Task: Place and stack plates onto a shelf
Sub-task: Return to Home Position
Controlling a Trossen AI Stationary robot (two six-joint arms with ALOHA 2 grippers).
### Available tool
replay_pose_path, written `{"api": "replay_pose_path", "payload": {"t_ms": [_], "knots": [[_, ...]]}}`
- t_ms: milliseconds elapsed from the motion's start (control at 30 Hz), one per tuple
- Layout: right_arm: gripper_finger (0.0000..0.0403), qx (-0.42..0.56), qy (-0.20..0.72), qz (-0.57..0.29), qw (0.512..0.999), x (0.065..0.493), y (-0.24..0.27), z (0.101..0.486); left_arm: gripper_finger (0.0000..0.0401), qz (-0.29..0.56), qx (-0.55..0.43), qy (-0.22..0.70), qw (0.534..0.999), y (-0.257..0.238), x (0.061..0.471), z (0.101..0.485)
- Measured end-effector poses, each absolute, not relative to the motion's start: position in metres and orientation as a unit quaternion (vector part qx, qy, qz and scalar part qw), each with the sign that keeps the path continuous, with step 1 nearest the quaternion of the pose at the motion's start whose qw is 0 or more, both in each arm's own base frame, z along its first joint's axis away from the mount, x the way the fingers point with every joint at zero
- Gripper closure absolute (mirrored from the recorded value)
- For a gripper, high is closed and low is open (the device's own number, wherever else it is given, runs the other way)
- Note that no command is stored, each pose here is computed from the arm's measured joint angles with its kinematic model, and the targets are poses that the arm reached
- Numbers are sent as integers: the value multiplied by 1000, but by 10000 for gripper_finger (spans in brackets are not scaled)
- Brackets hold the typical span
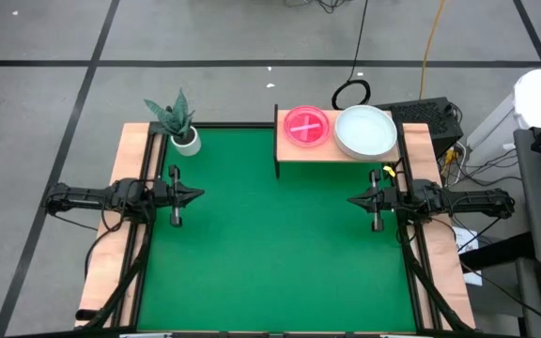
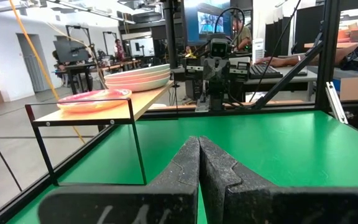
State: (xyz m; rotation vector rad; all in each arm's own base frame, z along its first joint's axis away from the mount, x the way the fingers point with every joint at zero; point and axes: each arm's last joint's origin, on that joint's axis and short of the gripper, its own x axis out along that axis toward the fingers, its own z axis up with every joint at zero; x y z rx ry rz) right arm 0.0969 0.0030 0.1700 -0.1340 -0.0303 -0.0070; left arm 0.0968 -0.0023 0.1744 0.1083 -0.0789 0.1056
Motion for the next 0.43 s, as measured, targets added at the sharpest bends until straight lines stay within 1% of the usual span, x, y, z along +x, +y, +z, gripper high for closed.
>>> {"api": "replay_pose_path", "payload": {"t_ms": [433], "knots": [[403, -67, -15, -3, 998, 97, 3, 170, 400, 55, 54, -39, 996, -2, 97, 174]]}}
